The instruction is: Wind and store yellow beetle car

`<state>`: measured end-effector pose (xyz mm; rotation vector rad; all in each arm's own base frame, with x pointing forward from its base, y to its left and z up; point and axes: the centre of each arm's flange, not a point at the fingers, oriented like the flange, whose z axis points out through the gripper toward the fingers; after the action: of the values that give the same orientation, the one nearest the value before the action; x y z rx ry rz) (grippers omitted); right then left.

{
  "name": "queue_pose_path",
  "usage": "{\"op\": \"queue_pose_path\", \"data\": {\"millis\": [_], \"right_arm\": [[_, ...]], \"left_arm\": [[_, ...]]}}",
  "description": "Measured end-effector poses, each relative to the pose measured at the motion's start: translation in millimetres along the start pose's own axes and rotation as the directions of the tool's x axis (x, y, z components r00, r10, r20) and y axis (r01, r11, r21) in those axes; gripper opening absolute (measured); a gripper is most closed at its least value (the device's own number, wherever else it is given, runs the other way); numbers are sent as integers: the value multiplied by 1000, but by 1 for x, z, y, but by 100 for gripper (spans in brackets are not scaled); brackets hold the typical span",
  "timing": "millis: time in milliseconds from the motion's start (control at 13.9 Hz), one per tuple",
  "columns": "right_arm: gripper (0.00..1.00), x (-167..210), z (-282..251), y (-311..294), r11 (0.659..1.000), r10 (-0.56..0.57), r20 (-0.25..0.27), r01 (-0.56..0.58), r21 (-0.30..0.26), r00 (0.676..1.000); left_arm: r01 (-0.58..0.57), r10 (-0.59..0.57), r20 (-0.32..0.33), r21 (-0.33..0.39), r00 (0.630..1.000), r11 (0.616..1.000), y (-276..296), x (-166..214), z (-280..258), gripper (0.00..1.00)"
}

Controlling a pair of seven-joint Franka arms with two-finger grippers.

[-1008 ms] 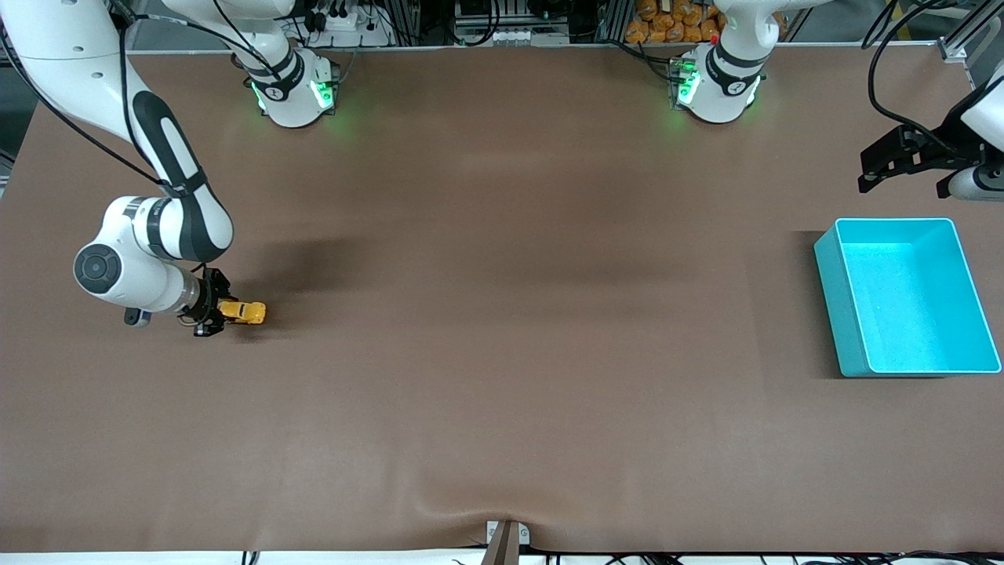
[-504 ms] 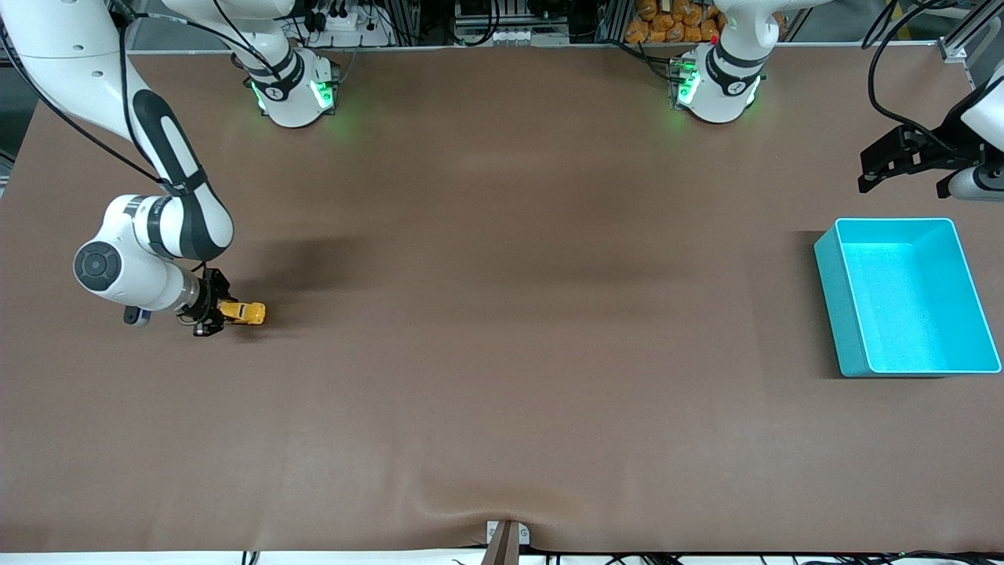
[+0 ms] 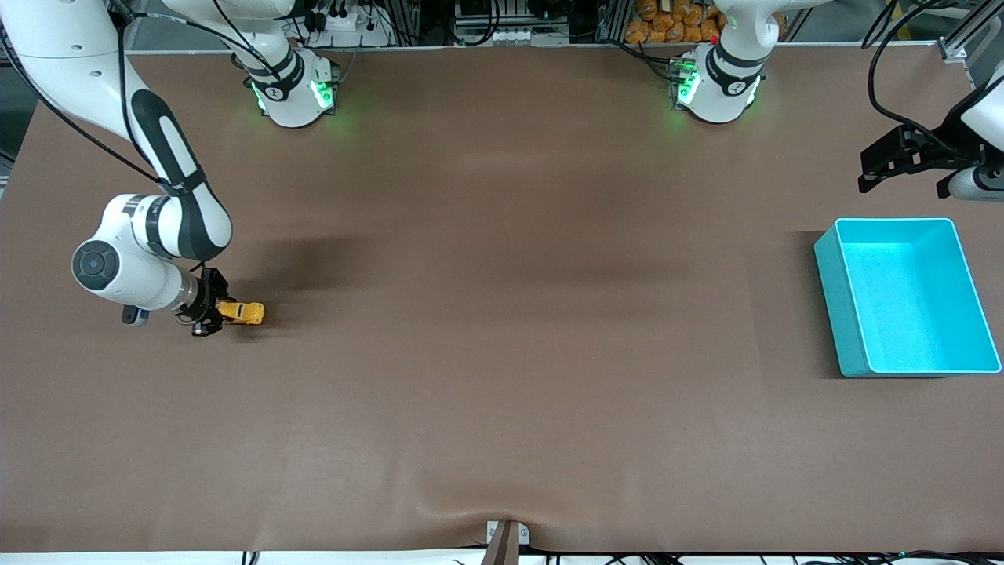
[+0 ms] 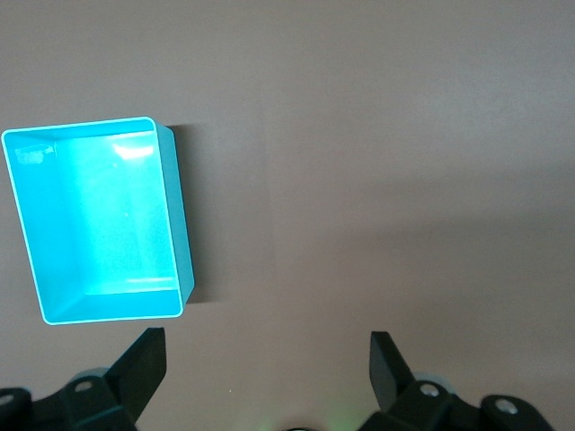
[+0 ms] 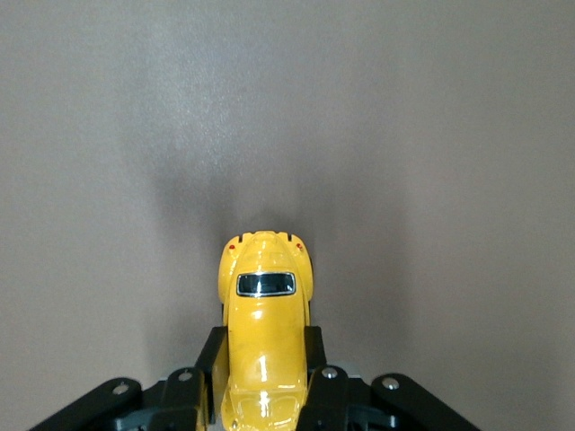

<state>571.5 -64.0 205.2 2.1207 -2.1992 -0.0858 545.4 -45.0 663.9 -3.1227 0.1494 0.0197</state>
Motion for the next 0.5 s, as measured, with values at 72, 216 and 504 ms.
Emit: {"op": "queue_pose_path", "data": {"millis": [72, 216, 504], "right_arm": [[38, 3, 0, 0, 1000, 1, 0, -1, 2, 1000], [38, 8, 1, 1, 1000, 2, -1, -2, 6, 1000], [38, 24, 1, 2, 1000, -21, -2, 21, 16, 1000]], "left_arm": [[0, 0, 0, 0, 1000, 1000, 0, 0, 0, 100], [0, 0, 0, 0, 1000, 1000, 0, 0, 0, 100], [0, 0, 0, 0, 1000, 1000, 0, 0, 0, 100]]}}
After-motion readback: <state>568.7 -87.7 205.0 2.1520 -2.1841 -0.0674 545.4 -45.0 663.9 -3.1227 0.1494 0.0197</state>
